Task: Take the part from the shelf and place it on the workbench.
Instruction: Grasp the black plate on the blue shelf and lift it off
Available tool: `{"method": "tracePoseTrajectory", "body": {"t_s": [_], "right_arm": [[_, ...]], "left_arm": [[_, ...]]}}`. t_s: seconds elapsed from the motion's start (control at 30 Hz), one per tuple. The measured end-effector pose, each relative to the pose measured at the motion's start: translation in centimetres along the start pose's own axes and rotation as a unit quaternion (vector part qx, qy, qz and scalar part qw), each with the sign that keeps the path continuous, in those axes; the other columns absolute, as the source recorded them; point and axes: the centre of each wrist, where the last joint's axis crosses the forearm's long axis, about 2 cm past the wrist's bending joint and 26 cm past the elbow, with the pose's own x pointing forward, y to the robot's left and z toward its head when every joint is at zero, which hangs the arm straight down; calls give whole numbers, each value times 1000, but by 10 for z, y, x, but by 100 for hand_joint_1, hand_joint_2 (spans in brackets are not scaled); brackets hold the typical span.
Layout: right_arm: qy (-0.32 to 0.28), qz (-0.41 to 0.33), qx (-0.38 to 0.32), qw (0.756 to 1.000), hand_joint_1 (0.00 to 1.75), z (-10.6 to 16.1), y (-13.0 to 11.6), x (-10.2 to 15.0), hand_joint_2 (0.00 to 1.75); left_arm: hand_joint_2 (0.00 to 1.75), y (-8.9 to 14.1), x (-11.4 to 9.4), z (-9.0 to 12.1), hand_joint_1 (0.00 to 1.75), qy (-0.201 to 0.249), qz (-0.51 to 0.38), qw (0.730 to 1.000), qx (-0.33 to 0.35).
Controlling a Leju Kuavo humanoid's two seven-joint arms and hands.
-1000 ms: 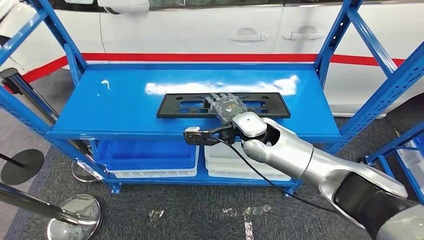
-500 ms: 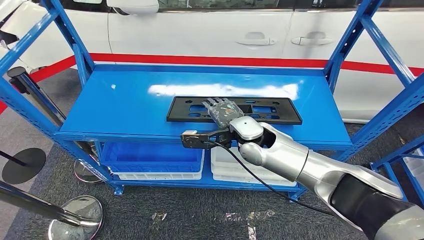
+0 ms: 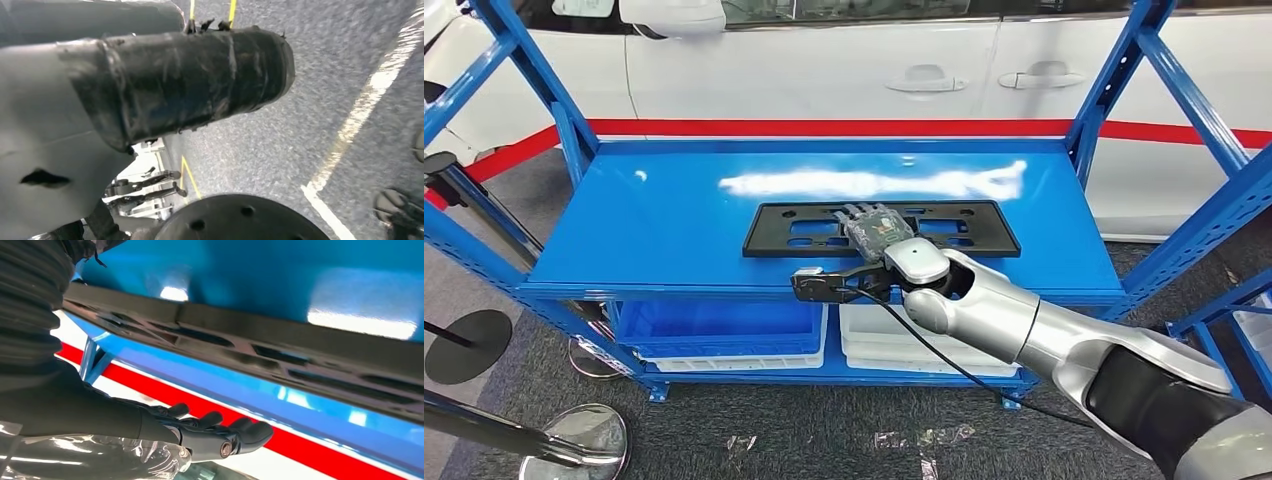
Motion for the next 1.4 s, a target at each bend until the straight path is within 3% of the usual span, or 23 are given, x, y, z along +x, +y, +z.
{"method": "tracePoseTrajectory", "body": {"t_s": [0.27, 0.63, 1.33, 1.37, 1.4], "right_arm": [[4, -1, 2, 1000, 0, -1, 8, -2, 175], [48, 51, 32, 997, 0, -1, 34, -22, 175], [73, 31, 54, 995, 0, 2, 47, -37, 175], [74, 29, 56, 995, 4, 2, 49, -38, 175], [74, 26, 58, 995, 43, 2, 50, -38, 175]], "left_arm": [[0, -1, 0, 0, 0, 0, 1, 1000, 3], [0, 0, -1, 0, 0, 2, 2, 1000, 8], [0, -1, 0, 0, 0, -6, 8, 1000, 12], [0, -1, 0, 0, 0, -5, 8, 1000, 13], [0, -1, 0, 0, 0, -5, 8, 1000, 13]]}}
